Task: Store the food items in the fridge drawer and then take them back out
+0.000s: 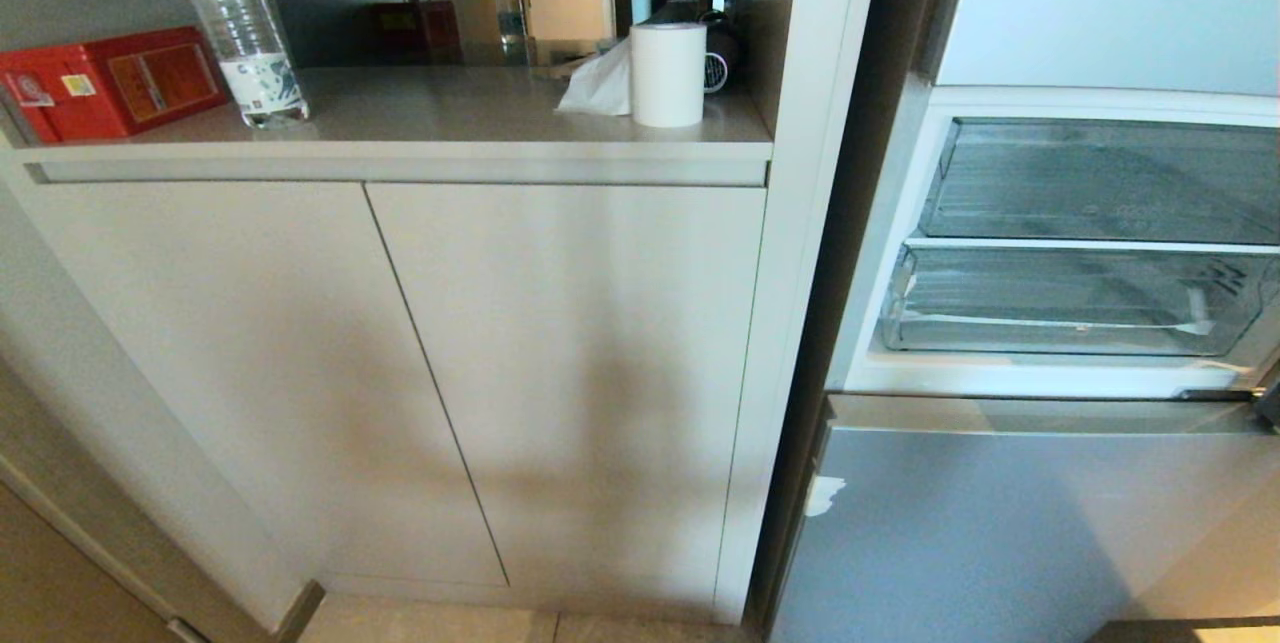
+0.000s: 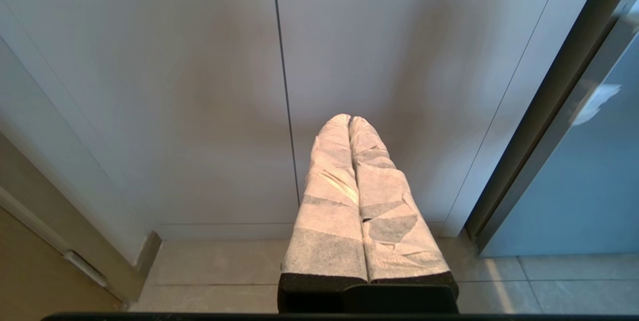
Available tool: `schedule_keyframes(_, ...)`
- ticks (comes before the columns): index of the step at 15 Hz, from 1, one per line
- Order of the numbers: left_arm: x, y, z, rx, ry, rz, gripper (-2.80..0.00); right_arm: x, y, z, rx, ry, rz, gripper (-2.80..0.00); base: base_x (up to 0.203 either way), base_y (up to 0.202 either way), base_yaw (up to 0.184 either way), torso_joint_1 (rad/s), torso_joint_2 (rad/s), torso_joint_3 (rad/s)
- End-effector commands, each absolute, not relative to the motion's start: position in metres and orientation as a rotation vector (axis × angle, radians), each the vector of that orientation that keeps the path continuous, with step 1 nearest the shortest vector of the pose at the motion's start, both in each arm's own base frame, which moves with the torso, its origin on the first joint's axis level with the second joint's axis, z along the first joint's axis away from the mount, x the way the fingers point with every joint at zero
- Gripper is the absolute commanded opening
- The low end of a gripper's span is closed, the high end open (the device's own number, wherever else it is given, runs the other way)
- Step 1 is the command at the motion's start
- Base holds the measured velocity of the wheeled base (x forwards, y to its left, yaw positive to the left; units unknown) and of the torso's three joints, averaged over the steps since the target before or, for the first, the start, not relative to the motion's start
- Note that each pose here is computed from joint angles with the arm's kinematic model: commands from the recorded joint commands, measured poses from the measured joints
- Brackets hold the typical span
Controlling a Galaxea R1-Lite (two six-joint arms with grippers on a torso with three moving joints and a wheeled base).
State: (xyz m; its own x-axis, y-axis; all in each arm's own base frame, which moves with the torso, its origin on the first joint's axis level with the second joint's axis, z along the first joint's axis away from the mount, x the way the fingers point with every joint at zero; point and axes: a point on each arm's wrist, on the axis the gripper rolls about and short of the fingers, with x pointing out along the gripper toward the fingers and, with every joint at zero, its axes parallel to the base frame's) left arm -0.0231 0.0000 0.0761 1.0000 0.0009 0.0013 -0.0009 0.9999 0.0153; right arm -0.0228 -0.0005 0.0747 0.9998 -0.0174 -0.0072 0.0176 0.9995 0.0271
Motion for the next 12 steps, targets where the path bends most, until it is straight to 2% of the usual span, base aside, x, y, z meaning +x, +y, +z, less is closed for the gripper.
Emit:
schedule_keyframes(1, -0.023, 0.0, 0.076, 0.015, 0.0, 0.002, -2.8, -0.023, 0.0, 0.075, 0.028, 0.007, -0.019, -2.8, 0.0, 0.0, 0.0, -0.274, 0.56, 0.29)
schedule_keyframes(5, -0.023, 0.0, 0.076, 0.015, 0.0, 0.002, -2.8, -0.023, 0.0, 0.075, 0.028, 0.006, -0.017, -2.8, 0.0, 0.0, 0.0, -0.203, 0.42, 0.218)
schedule_keyframes(9, -0.023, 0.0, 0.076, 0.015, 0.0, 0.002, -2.8, -0.023, 0.0, 0.076, 0.009, 0.003, -0.015, -2.8, 0.0, 0.0, 0.0, -0.03, 0.06, 0.03)
schedule_keyframes(12, -0.023, 0.0, 0.076, 0.015, 0.0, 0.002, -2.8, -0.021, 0.0, 0.102, 0.043, 0.02, 0.012, -2.8, 0.0, 0.0, 0.0, 0.0, 0.0, 0.0)
